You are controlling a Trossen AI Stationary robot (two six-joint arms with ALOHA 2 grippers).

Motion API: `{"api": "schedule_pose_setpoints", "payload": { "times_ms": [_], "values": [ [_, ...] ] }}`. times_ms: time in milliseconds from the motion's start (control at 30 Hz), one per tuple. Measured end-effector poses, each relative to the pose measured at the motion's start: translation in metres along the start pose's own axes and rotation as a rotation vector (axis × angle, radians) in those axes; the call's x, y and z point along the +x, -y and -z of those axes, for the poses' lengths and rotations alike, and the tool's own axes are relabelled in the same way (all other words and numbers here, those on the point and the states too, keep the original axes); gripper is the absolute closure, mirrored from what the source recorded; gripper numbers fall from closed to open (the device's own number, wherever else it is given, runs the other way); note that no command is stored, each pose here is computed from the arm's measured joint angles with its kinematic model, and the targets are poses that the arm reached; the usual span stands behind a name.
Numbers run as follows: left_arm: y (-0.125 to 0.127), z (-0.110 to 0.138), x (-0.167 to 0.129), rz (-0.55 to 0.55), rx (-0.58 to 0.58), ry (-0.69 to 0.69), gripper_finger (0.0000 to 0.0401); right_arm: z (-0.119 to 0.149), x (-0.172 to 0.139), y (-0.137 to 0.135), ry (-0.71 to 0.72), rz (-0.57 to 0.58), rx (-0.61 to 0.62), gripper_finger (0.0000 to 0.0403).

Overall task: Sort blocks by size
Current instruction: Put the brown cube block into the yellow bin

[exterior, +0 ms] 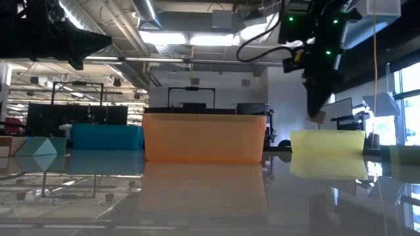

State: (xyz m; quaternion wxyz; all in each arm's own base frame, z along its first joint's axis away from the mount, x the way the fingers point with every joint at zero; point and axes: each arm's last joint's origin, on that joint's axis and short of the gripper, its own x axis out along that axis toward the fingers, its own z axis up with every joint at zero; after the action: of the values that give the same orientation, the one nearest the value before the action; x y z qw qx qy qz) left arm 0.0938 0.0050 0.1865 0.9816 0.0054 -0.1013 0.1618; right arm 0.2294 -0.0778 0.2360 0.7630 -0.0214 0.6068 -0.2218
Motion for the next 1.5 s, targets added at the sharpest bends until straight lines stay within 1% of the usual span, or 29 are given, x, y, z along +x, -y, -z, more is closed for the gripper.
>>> {"api": "schedule_pose_setpoints", "payload": {
  "times_ms": [100, 167, 367, 433, 567, 667, 833, 1033, 1100, 1167, 1267, 1400, 1500],
  "values": [
    [0.000, 0.000, 0.000, 0.000, 0.000, 0.000, 0.0400, -0.001, -0.001, 0.032, 0.030, 0.084, 0.093, 0.0263],
    [0.000, 0.000, 0.000, 0.000, 0.001, 0.000, 0.0400, 0.000, 0.002, 0.055, 0.051, 0.142, 0.184, 0.0263],
    [0.000, 0.000, 0.000, 0.000, 0.013, 0.000, 0.0400, 0.014, 0.015, 0.115, 0.062, 0.245, 0.432, 0.0263],
    [0.000, 0.000, 0.000, 0.001, 0.013, 0.000, 0.0400, 0.020, 0.018, 0.130, 0.071, 0.267, 0.495, 0.0262],
    [0.000, 0.000, 0.000, 0.000, 0.018, 0.000, 0.0400, 0.034, 0.026, 0.150, 0.102, 0.255, 0.587, 0.0262],
    [0.000, 0.000, 0.000, 0.000, 0.018, 0.000, 0.0400, 0.044, 0.034, 0.157, 0.118, 0.232, 0.632, 0.0262],
    [0.000, 0.000, 0.000, 0.000, 0.018, 0.000, 0.0400, 0.056, 0.046, 0.159, 0.120, 0.221, 0.674, 0.0262],
    [0.000, 0.000, 0.000, 0.000, 0.013, -0.001, 0.0400, 0.060, 0.054, 0.156, 0.127, 0.224, 0.670, 0.0262],
    [0.000, 0.000, 0.000, 0.000, -0.008, 0.000, 0.0400, 0.060, 0.054, 0.156, 0.128, 0.225, 0.670, 0.0259],
    [0.000, 0.000, 0.000, 0.000, -0.023, 0.000, 0.0400, 0.060, 0.054, 0.156, 0.130, 0.226, 0.670, 0.0247],
    [0.000, 0.000, 0.000, 0.001, -0.024, 0.000, 0.0400, 0.060, 0.054, 0.156, 0.127, 0.225, 0.670, 0.0215],
    [0.000, 0.000, 0.000, 0.001, 0.002, -0.002, 0.0400, 0.060, 0.054, 0.156, 0.128, 0.225, 0.670, 0.0171],
    [0.000, 0.000, 0.000, 0.001, 0.022, -0.002, 0.0400, 0.058, 0.051, 0.157, 0.136, 0.225, 0.662, 0.0148]
  ]
}}
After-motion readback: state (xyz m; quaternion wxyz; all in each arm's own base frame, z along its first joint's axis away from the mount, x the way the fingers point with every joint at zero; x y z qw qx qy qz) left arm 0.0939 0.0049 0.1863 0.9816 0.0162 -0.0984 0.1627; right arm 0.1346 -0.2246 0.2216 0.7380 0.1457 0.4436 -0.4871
